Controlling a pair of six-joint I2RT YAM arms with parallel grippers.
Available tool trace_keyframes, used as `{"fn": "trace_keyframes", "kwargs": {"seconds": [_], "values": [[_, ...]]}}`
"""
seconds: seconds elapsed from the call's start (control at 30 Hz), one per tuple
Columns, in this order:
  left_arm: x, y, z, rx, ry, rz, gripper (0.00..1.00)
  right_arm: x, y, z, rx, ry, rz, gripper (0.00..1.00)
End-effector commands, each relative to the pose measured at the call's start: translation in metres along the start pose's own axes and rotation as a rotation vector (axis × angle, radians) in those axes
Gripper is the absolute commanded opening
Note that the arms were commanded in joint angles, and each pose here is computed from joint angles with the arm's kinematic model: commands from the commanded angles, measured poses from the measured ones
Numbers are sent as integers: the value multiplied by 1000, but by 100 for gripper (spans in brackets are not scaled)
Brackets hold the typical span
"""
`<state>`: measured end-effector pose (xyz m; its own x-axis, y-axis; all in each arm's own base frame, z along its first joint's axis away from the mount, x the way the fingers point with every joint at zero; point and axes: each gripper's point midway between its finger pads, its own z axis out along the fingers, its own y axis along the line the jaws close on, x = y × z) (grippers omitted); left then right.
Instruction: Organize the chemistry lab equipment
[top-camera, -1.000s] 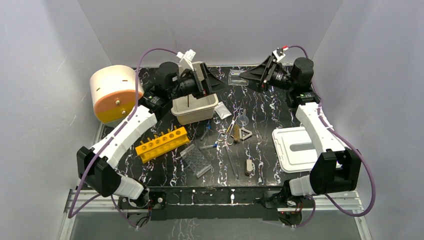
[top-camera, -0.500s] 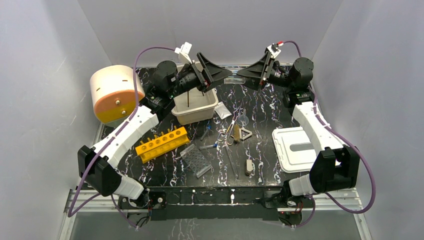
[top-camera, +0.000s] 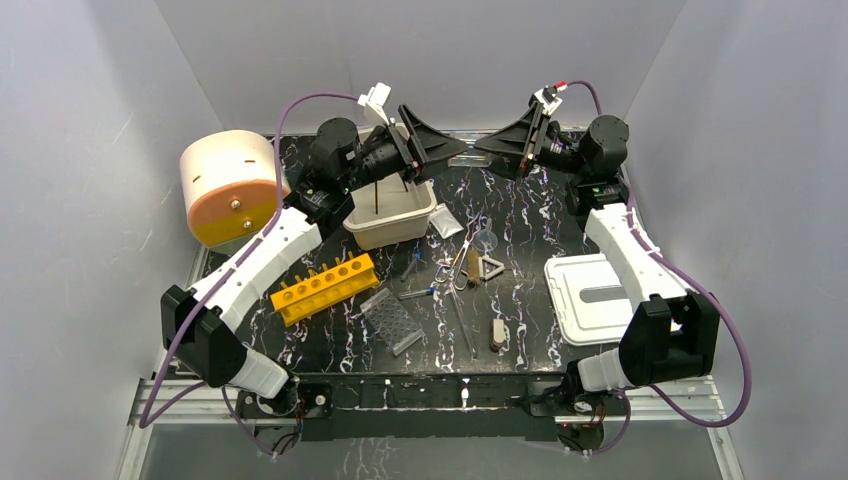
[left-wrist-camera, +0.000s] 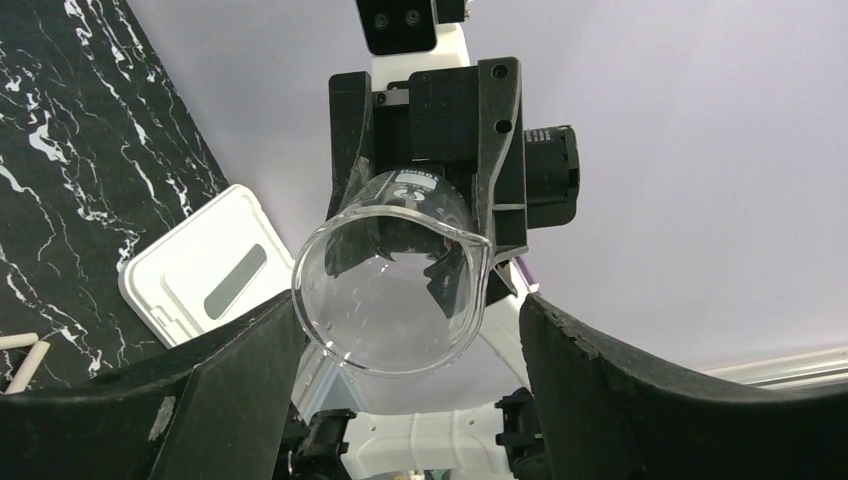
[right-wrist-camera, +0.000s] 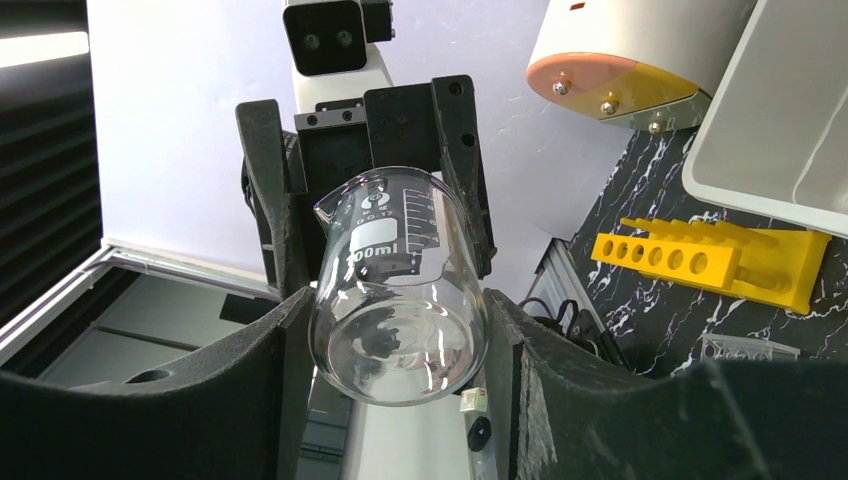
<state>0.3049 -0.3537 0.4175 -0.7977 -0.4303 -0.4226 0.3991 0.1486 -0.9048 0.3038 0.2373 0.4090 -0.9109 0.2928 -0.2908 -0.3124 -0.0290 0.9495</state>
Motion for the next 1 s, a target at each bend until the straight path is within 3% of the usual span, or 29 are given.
{"fn": "trace_keyframes", "kwargs": {"seconds": [0.0, 0.17, 0.3, 0.47, 0.73, 0.83, 0.97], "values": [[1, -30, -5, 75, 25, 40, 71, 5, 17, 1, -43, 20, -63, 36], [-1, -25, -4, 51, 11, 67, 56, 7, 12, 1, -31, 36, -39, 36], [-7, -21, -2, 38, -21, 129, 63, 12, 3, 2, -9, 69, 4, 35], [-1, -11, 0, 32, 23, 236, 64, 16, 0, 4, 3, 91, 43, 34], [2, -20, -5, 67, 28, 262, 57, 18, -5, 4, 13, 103, 75, 34], [0, -21, -4, 60, 17, 214, 66, 18, -7, 4, 16, 107, 81, 34], [3, -23, -3, 100, 21, 173, 54, 19, -5, 5, 8, 109, 86, 34]]}}
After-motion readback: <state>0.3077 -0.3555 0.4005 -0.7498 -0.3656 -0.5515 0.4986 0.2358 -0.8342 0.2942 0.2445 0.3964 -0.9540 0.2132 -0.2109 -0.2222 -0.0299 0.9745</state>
